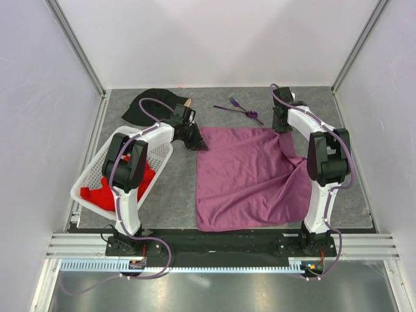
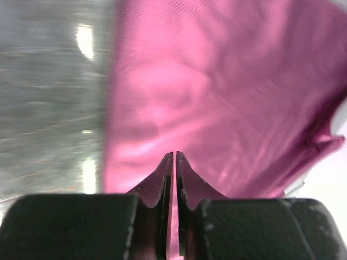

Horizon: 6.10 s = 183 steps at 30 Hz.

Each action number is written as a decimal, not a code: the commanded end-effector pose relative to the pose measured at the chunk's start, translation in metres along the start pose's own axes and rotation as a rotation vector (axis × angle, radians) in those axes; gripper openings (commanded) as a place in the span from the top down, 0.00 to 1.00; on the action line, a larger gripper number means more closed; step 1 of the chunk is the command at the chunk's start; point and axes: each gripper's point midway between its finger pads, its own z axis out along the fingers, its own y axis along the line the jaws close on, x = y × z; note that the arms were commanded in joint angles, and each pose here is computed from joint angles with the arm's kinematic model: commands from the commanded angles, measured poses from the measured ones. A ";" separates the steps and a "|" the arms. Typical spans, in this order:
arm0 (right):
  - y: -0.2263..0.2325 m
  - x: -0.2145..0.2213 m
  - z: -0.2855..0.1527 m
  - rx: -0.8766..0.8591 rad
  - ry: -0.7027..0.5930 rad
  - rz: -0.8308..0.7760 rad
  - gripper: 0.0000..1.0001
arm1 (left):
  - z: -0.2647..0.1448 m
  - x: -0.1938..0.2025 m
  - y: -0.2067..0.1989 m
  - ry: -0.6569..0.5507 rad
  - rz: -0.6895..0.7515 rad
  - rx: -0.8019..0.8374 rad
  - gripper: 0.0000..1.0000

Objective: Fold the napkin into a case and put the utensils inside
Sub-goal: Flatten out the crumpled napkin at the center of the board, then pick up the flattened napkin from the center of the board.

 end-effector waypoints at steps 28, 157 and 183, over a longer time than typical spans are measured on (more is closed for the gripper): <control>-0.107 -0.037 -0.044 0.430 -0.081 0.062 0.37 | 0.011 -0.019 -0.008 -0.049 0.029 0.013 0.87; -0.031 0.212 -0.117 -0.067 0.232 0.283 0.55 | -0.110 0.160 0.108 -0.115 -0.006 -0.238 0.98; 0.016 0.216 -0.081 -0.239 0.225 0.288 0.67 | -0.116 0.145 0.089 -0.141 0.096 -0.172 0.98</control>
